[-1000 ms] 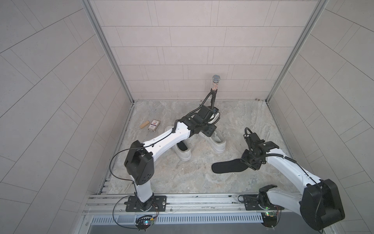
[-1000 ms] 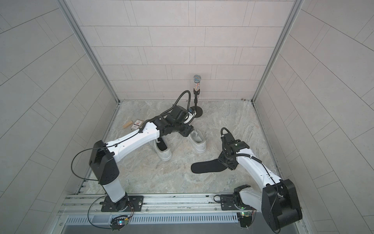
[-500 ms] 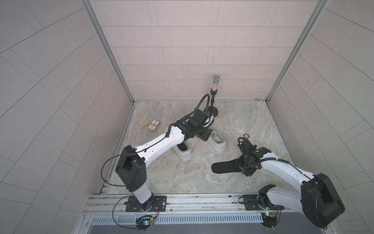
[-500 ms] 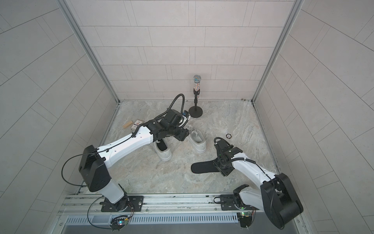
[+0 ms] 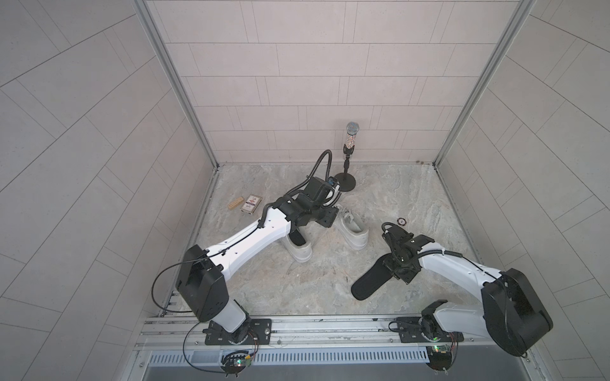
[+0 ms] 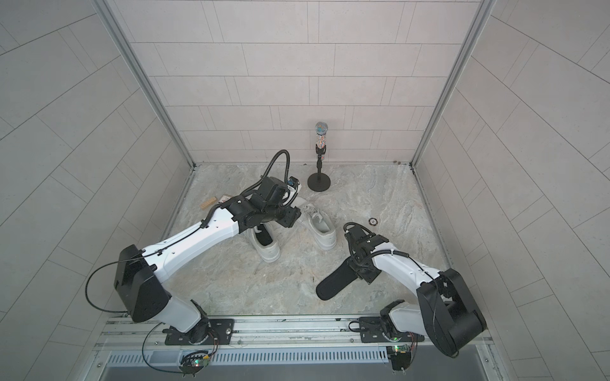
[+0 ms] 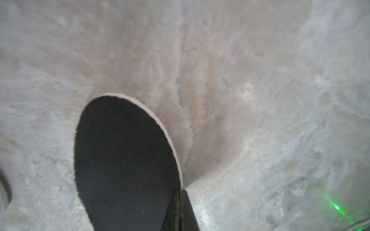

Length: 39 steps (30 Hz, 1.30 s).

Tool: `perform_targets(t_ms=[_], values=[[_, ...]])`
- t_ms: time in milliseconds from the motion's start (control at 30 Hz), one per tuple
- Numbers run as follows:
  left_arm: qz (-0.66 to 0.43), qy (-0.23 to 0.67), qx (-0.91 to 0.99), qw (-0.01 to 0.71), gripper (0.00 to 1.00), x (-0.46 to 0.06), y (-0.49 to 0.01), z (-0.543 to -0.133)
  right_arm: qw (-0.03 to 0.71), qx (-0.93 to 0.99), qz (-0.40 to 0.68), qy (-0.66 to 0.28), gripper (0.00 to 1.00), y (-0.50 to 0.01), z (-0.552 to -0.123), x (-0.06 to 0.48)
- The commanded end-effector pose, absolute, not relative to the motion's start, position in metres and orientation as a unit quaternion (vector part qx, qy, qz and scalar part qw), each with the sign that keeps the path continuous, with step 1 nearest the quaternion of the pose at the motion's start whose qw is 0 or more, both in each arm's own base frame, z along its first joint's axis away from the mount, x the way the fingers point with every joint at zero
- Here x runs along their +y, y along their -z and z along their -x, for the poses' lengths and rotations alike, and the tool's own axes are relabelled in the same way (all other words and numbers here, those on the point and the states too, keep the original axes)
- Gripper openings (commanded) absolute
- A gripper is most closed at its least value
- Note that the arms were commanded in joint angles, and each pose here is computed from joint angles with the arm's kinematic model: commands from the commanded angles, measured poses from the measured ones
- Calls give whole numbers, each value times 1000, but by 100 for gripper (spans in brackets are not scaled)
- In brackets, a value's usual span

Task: Insert the insole into the shoe
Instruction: Pick up the insole from the center of the board.

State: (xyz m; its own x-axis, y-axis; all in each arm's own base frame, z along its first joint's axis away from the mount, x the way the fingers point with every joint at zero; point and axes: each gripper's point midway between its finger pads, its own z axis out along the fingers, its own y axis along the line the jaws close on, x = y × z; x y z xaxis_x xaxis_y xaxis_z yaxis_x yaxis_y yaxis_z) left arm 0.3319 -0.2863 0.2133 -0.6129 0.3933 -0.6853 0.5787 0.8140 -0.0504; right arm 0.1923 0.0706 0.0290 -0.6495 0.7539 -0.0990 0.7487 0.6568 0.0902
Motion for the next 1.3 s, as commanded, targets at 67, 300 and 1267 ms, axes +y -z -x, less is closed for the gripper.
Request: perform_targets(t_ms=[67, 300, 1267], values=[[-272, 160, 882, 349, 64, -292, -232, -331, 162, 938, -305, 4, 0, -69, -226, 57], [-309, 243, 875, 283, 67, -319, -233, -310, 288, 950, -115, -37, 0, -138, -253, 70], [-512, 356, 774, 106, 62, -346, -212, -270, 353, 879, 295, -124, 0, -214, -267, 198]])
